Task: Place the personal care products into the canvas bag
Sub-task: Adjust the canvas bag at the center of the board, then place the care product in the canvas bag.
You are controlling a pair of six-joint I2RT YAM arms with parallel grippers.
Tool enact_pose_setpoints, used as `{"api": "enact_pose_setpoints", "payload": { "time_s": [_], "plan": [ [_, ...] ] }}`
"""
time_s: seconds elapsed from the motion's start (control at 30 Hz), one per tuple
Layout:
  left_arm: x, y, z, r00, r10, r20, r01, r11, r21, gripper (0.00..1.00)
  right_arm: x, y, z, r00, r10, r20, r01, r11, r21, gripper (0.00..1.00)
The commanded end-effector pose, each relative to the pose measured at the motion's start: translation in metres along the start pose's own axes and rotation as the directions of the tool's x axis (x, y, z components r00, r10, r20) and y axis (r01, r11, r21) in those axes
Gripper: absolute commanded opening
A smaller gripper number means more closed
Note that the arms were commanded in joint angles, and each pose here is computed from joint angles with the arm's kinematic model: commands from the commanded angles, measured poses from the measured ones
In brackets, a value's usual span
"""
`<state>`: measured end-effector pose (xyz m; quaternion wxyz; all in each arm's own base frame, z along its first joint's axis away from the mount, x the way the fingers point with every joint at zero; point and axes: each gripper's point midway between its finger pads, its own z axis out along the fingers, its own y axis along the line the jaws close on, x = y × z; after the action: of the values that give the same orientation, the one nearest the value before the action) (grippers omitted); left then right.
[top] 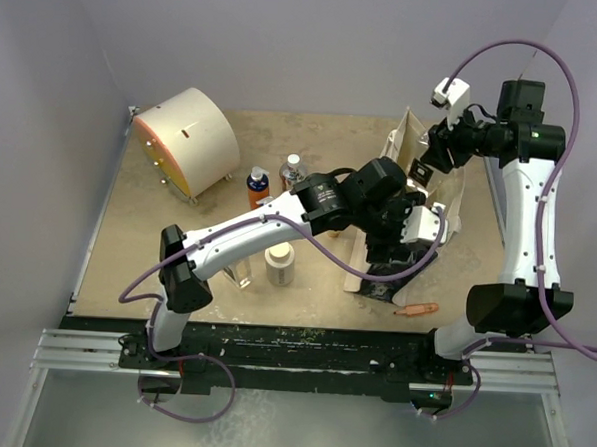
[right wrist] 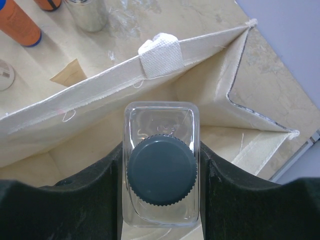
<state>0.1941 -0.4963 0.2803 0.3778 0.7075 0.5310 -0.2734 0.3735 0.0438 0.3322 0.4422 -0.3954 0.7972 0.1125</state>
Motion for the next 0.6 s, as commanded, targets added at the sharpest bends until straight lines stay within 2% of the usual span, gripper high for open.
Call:
{"api": "enact_pose_setpoints", "payload": {
  "time_s": [0.0, 0.1, 0.3, 0.57],
  "plan": [
    [-0.022, 0.007, -0.009, 0.998, 0.035, 0.054, -0.033, 0.999, -0.033, 0.81, -0.037, 0.008, -0.013, 0.970, -0.184, 0.158, 0.189, 0.982, -0.017, 0.00],
    [-0.021, -0.008, -0.012, 0.996, 0.055, 0.066, -0.058, 0.997, 0.040, 0.64, -0.032, 0.006, -0.006, 0.960, -0.232, 0.158, 0.239, 0.971, -0.029, 0.00],
    [-0.020, -0.021, -0.027, 0.989, 0.129, 0.074, -0.135, 0.987, 0.082, 0.48, -0.028, 0.005, 0.010, 0.933, -0.307, 0.190, 0.326, 0.943, -0.074, 0.00],
    [-0.008, -0.030, -0.025, 0.982, 0.179, 0.061, -0.186, 0.974, 0.129, 0.18, -0.022, 0.002, 0.036, 0.885, -0.393, 0.251, 0.433, 0.892, -0.128, 0.00]
  ]
}}
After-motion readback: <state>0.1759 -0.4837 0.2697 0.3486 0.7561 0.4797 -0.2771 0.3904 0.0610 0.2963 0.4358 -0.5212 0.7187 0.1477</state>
